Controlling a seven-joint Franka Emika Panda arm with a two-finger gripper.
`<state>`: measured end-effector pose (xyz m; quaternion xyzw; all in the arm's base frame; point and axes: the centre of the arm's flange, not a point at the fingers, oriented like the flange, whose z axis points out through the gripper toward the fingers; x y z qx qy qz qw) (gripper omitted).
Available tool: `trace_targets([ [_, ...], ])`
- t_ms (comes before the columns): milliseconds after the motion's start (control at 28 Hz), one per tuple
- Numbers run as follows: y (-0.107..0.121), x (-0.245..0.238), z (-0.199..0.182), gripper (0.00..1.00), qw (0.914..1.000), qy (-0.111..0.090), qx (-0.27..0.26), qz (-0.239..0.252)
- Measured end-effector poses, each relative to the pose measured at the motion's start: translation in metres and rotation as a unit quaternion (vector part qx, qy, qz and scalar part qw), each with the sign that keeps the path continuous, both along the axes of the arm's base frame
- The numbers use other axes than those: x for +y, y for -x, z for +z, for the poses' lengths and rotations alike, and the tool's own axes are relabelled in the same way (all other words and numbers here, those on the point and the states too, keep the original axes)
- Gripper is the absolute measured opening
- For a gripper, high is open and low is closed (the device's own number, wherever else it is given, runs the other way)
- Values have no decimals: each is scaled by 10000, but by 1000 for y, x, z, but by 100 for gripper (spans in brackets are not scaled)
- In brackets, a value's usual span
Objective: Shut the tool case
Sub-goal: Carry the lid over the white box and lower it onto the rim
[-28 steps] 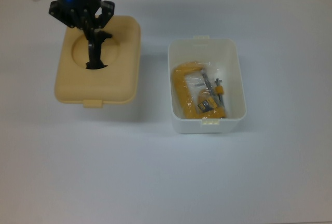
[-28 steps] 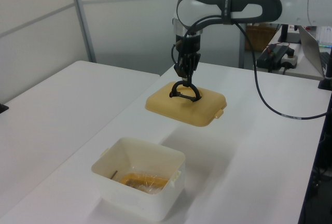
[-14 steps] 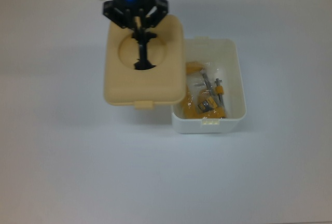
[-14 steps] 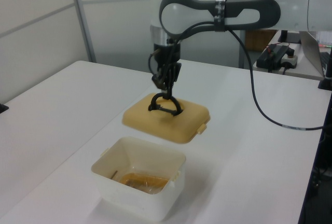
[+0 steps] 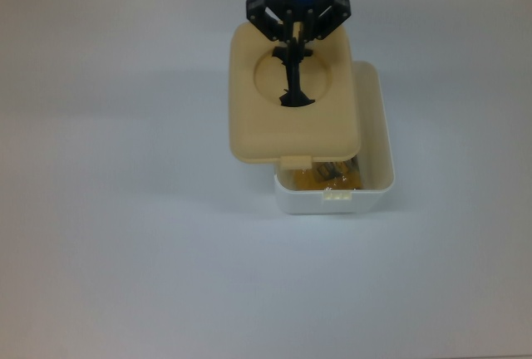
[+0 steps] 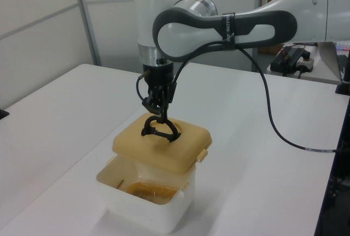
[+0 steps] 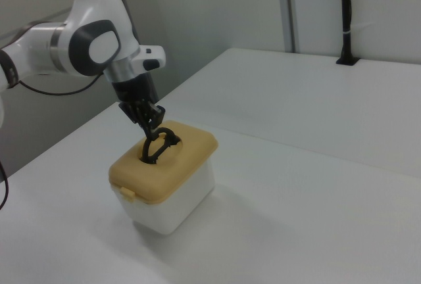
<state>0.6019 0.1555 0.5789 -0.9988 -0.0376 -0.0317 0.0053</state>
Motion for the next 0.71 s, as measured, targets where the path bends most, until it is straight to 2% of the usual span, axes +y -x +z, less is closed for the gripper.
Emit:
trace_targets([
  [357, 5, 44, -14, 11, 9997, 247, 23, 75],
  [714, -17, 55, -26, 11, 9997, 172, -159, -46],
])
